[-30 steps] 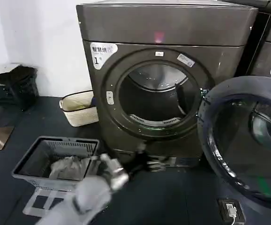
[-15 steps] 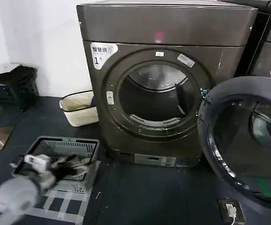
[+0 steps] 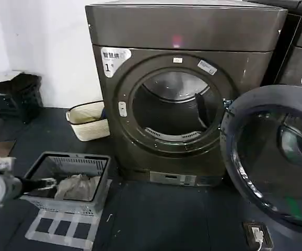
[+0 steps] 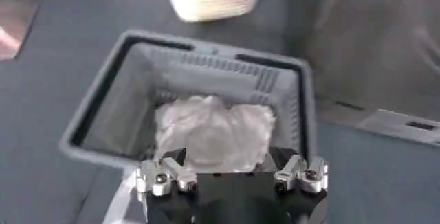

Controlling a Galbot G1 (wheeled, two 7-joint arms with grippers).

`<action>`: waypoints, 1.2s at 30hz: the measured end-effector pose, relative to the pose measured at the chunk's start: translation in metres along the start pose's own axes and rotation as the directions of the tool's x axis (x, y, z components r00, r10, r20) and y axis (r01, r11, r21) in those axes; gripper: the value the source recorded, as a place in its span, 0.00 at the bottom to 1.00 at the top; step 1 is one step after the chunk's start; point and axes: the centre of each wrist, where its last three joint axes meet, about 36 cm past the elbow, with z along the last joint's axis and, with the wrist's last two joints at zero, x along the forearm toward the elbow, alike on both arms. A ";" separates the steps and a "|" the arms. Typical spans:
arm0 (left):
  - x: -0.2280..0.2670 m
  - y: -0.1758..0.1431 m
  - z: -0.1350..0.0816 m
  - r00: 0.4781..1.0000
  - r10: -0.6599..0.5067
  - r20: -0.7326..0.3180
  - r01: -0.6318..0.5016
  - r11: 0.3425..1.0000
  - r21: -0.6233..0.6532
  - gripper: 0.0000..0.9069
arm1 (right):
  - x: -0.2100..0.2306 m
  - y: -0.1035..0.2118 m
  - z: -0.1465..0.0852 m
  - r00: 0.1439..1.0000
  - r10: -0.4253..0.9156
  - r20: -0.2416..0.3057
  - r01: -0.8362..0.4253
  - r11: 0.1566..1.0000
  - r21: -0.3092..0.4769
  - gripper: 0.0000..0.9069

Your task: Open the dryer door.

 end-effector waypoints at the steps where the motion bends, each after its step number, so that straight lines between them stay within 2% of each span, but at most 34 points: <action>1: 0.000 0.005 -0.003 1.000 -0.010 -0.016 0.011 0.999 0.030 1.00 | 0.001 0.000 0.002 1.000 -0.005 0.000 0.005 1.000 -0.008 1.00; 6: -0.002 0.024 -0.016 0.998 -0.014 -0.060 0.022 0.991 0.131 1.00 | 0.006 0.001 0.006 0.999 -0.031 0.029 0.032 0.999 -0.044 1.00; 14: -0.005 0.036 -0.030 0.998 -0.036 -0.049 0.044 0.985 0.168 1.00 | 0.013 0.007 0.009 0.996 -0.063 0.056 0.066 0.996 -0.059 1.00; 17: -0.005 0.035 -0.034 0.999 -0.032 -0.038 0.038 0.985 0.167 1.00 | 0.013 0.008 0.009 0.995 -0.069 0.067 0.074 0.995 -0.061 1.00; 23: -0.010 0.029 -0.029 0.999 -0.040 -0.020 0.042 0.994 0.099 1.00 | 0.015 0.008 0.008 0.994 -0.078 0.079 0.083 0.995 -0.063 1.00; 36: -0.024 0.021 -0.031 0.999 -0.025 -0.029 0.027 0.995 0.097 1.00 | 0.014 0.007 0.007 0.990 -0.078 0.115 0.086 0.994 -0.071 1.00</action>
